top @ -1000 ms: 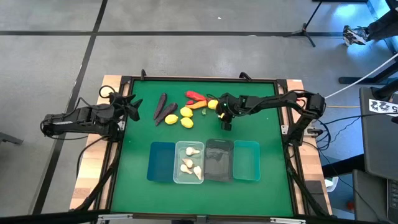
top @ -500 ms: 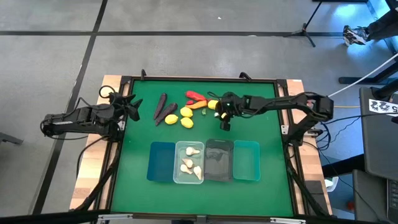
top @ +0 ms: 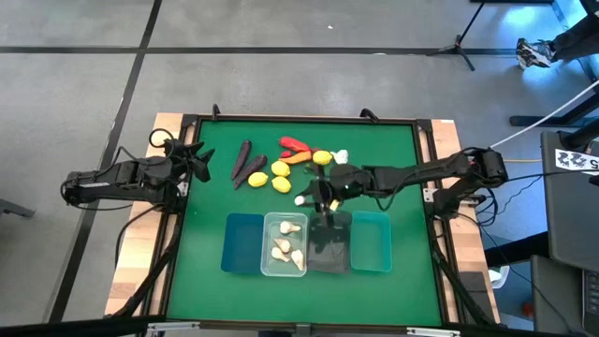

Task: Sort produce into baskets
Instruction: Put the white garlic into the transparent bin

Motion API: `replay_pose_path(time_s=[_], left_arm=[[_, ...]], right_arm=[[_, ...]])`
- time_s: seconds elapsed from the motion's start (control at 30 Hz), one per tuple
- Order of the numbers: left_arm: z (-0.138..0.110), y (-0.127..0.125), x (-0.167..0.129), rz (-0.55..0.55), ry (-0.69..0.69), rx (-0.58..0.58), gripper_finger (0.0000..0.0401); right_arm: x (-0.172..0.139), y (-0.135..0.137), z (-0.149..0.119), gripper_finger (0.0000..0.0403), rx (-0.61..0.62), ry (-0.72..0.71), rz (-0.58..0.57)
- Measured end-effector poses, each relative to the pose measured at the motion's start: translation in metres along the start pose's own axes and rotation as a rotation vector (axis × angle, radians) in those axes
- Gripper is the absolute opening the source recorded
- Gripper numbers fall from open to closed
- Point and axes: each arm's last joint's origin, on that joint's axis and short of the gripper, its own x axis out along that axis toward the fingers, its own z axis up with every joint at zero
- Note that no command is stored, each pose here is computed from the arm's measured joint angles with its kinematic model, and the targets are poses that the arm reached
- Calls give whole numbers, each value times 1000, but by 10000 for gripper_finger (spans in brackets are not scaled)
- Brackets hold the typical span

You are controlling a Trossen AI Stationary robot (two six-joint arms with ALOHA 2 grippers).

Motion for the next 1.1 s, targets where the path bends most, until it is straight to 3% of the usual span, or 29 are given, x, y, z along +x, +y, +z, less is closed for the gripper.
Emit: replay_pose_path(time_s=[0.27,0.47,0.63,0.83,1.1], left_arm=[[0,0,0,0,0,-3,237],[0,0,0,3,-2,-3,237],[0,0,0,9,-3,-7,237],[-1,1,0,14,5,-5,237],[-1,1,0,14,4,-10,237]], right_arm=[[-2,41,35,108,-100,-217,119],[16,57,35,108,-123,-323,172],[48,62,15,108,-119,-266,231],[75,60,-4,108,-104,-167,210],[81,51,-27,108,-39,34,108]])
